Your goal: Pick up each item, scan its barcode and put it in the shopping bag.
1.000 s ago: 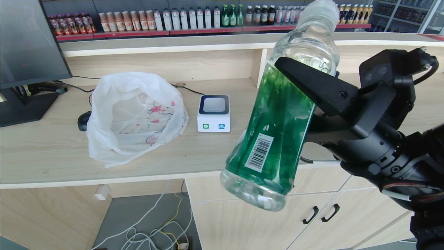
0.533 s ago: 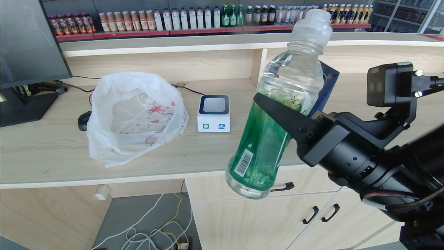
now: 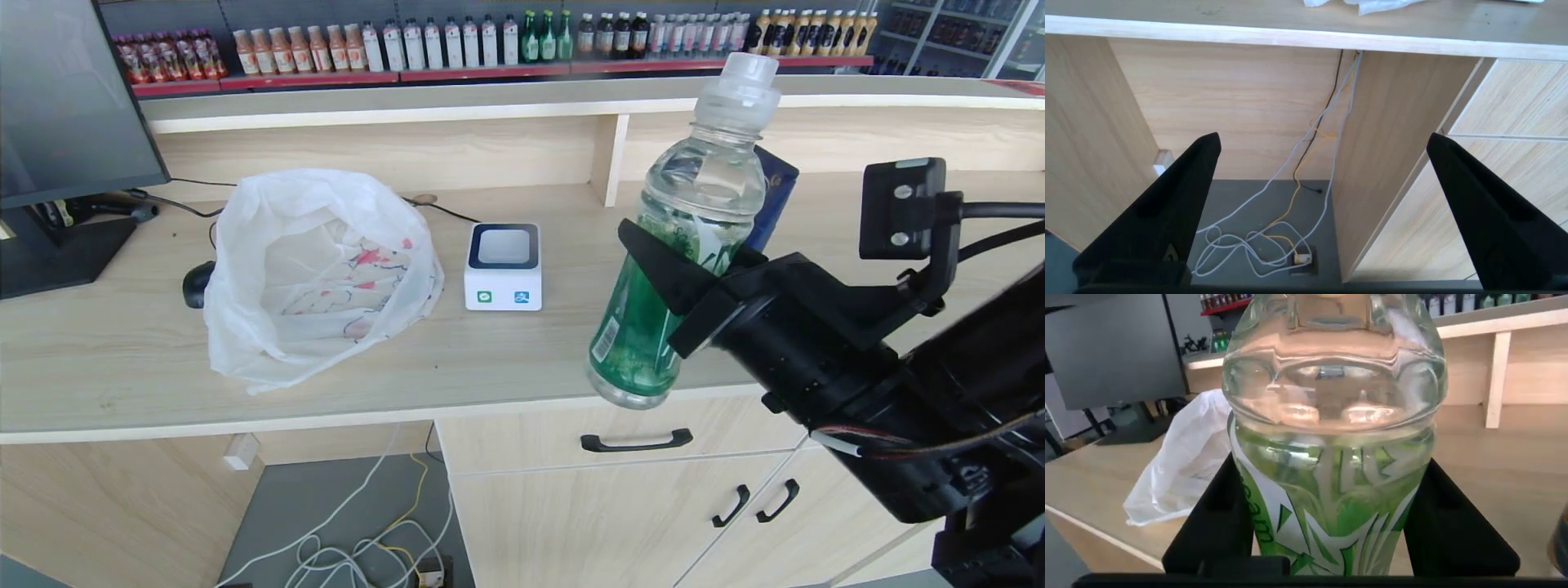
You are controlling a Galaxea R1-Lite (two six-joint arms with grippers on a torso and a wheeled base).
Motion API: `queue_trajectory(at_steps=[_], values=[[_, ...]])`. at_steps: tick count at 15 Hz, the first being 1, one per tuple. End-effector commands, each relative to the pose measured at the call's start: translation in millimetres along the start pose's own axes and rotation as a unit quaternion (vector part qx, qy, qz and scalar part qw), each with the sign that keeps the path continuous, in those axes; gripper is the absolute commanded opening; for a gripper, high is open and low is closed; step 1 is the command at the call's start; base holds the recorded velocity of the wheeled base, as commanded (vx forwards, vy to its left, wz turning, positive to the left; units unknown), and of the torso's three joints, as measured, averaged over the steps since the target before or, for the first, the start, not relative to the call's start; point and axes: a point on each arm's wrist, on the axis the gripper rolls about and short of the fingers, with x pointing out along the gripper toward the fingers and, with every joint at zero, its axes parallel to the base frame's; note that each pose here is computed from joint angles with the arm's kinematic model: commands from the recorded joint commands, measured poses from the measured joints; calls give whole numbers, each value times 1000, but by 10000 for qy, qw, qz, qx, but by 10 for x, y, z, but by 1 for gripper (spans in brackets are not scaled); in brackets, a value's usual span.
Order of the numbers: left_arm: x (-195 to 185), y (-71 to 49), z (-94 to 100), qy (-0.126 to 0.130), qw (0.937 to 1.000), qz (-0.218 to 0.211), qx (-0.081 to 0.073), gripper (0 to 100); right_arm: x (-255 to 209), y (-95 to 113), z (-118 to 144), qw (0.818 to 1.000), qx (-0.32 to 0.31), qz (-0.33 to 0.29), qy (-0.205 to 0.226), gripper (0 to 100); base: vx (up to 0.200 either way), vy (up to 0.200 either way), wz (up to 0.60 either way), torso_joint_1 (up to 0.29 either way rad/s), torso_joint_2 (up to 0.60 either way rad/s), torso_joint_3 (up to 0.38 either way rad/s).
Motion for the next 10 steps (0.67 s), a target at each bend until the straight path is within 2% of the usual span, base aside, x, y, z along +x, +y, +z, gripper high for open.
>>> queue_trajectory(at_steps=[1,5,10], values=[[0,0,0,0,10000,4,-3,100,-11,-8,23,9993,-204,-318,-34,0,0,0,0,0,0,0],[1,0,0,8,10000,4,-3,100,138,-22,144,9946,-527,-822,-346,0,0,0,0,0,0,0],[0,0,0,0,10000,4,-11,100,193,-127,98,9912,-796,-1007,-319,0,0,0,0,0,0,0]])
